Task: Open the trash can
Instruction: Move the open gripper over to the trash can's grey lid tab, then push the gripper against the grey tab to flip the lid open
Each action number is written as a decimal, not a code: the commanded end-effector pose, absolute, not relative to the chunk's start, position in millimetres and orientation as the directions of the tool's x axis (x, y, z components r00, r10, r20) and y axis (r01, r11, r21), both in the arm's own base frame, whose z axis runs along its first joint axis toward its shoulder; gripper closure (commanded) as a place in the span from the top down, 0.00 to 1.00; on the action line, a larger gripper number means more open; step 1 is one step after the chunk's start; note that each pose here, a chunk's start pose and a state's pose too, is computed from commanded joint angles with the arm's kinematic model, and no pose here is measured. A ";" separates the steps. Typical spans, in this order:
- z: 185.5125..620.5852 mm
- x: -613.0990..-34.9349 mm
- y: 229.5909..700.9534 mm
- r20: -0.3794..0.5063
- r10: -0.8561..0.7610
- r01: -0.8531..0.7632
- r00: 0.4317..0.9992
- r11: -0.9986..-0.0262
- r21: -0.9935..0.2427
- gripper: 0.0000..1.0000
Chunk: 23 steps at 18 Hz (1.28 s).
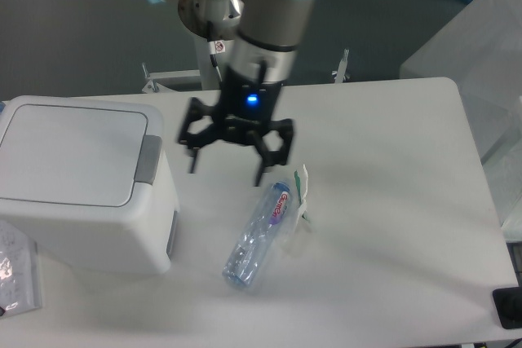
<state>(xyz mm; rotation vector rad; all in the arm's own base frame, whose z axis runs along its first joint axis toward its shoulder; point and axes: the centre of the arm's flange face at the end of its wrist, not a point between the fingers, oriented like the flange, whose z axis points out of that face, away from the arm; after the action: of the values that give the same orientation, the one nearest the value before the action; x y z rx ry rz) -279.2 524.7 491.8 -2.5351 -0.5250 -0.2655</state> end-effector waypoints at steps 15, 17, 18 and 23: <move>484.2 -257.3 523.8 0.309 0.328 0.439 0.893 -0.786 -0.434 1.00; 486.4 -260.6 523.5 0.301 0.326 0.434 0.896 -0.784 -0.444 1.00; 487.6 -261.3 522.7 0.299 0.328 0.436 0.896 -0.781 -0.447 1.00; 482.2 -263.2 518.6 0.277 0.346 0.438 0.896 -0.785 -0.439 1.00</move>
<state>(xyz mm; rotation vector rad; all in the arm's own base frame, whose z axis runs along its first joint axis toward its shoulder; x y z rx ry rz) -263.2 518.6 482.2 -2.5553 -0.5667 -0.2482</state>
